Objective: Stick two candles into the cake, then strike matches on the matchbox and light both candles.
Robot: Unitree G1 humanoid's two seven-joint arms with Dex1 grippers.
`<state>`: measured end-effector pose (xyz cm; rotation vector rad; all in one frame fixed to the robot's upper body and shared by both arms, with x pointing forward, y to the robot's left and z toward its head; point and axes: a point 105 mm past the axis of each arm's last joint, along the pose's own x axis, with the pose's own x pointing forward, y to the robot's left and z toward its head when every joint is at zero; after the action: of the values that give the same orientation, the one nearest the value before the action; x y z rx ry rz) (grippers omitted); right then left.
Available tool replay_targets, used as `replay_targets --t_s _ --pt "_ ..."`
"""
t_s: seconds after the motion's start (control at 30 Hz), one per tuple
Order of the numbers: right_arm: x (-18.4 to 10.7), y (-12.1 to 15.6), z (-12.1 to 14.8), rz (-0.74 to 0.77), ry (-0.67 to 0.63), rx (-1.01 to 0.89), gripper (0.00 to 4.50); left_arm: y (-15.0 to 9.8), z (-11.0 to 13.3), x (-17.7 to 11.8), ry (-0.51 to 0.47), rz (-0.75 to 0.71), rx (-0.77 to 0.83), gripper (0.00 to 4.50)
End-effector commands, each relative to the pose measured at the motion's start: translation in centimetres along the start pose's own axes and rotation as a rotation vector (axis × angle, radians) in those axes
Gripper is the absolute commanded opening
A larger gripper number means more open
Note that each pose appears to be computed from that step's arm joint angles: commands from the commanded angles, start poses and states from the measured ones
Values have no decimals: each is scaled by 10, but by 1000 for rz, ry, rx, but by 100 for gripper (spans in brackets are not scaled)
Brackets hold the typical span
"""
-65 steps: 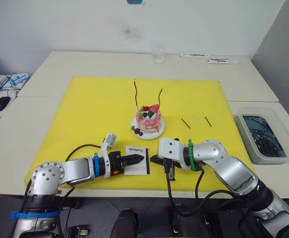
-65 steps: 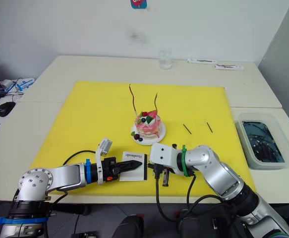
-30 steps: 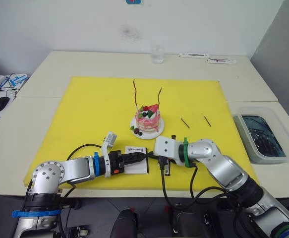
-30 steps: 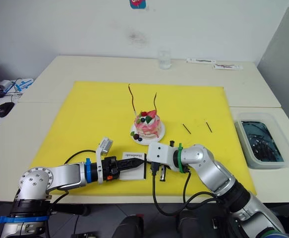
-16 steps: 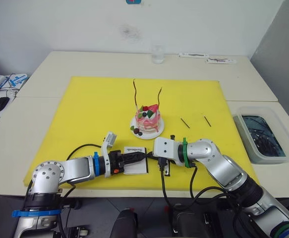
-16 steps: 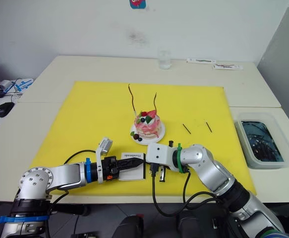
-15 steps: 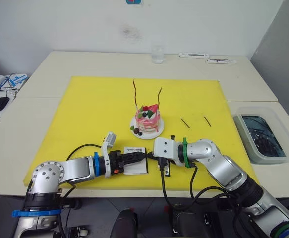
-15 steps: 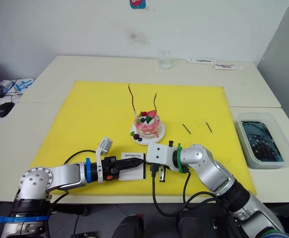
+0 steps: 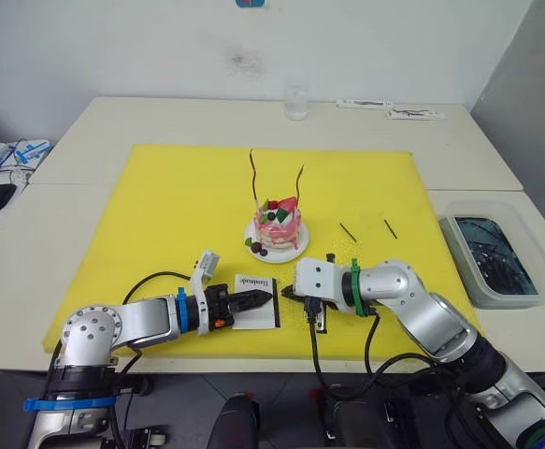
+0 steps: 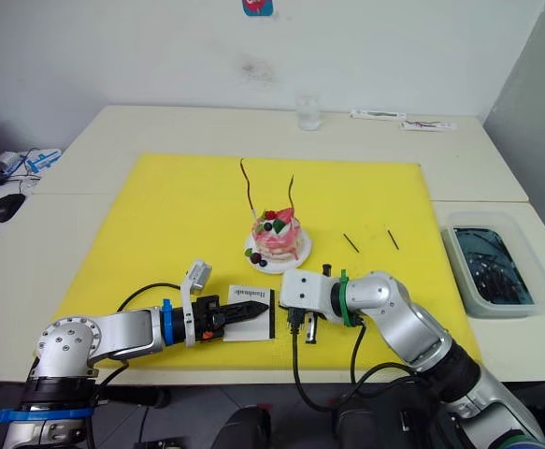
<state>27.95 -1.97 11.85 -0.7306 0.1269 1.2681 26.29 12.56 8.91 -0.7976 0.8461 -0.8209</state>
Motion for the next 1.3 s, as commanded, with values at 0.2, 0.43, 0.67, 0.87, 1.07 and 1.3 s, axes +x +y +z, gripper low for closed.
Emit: replay_targets --t_s 0.2,0.43,0.67,0.87,1.07,1.3 --pt "-54 -32 27 -230 -152 106 0 -34 2 -20 25 -158 97 4" --pt "-91 -46 10 -432 -151 226 0 -59 9 -32 24 -267 188 4" --pt "-104 -46 -10 -581 -132 329 0 -65 8 -35 28 -307 274 4" --pt "-104 -46 -18 -613 -123 324 0 -59 10 -30 -5 -286 312 4" --pt "-93 -57 -34 -647 -103 345 90 -56 13 -25 -43 -275 325 0" --pt "-75 -74 -45 -674 -79 350 274 -56 9 -24 -34 -275 339 0"
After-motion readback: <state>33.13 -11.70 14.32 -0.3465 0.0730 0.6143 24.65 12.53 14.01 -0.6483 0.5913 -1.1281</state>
